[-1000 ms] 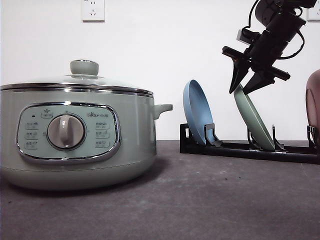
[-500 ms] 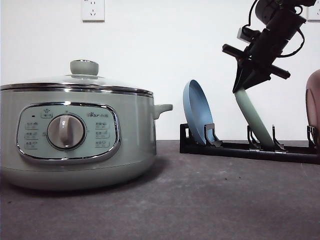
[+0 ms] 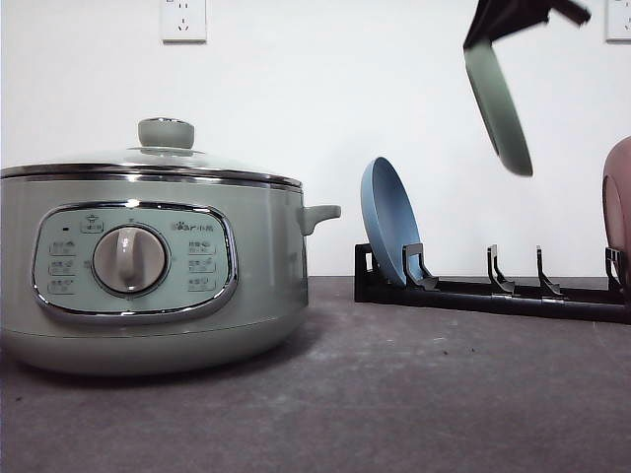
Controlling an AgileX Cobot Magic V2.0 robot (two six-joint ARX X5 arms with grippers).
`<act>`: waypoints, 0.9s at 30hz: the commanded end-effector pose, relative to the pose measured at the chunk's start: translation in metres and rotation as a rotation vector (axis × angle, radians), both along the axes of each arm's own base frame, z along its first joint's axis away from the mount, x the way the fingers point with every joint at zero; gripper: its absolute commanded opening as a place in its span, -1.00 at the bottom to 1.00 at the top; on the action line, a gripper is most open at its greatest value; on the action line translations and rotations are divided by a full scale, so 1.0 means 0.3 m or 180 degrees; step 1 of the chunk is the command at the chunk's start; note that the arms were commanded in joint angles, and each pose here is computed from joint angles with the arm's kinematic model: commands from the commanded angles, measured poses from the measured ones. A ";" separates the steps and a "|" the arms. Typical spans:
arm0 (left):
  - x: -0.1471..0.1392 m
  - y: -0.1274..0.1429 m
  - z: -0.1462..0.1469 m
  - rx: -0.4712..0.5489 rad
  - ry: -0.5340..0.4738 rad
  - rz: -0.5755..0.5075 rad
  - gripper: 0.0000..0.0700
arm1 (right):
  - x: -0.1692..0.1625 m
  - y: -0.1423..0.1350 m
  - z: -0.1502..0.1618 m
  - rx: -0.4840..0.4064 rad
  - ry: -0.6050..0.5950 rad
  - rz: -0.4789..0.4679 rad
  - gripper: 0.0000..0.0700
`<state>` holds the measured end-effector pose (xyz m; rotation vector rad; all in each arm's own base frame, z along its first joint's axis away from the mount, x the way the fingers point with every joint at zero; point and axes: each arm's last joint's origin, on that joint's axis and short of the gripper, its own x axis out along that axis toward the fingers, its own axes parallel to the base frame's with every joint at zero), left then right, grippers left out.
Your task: Transfer potato from steamer to green plate
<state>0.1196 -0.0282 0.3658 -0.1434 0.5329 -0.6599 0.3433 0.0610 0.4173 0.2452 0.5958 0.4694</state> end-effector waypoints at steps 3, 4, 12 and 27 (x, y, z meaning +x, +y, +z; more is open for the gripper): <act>-0.002 -0.001 0.027 -0.0009 -0.0110 -0.0028 0.92 | -0.102 0.044 0.065 -0.0291 -0.0132 0.0286 -0.99; -0.002 -0.001 0.027 -0.0008 -0.0111 -0.0027 0.92 | -0.131 0.055 0.073 -0.0389 -0.0118 0.0329 -0.99; -0.002 -0.001 0.027 -0.0008 -0.0112 -0.0028 0.92 | -0.344 0.166 0.075 -0.1256 0.0216 0.0697 -0.99; -0.002 -0.001 0.027 -0.0008 -0.0110 -0.0028 0.92 | -0.567 0.447 -0.201 -0.2636 0.0707 0.1512 -0.99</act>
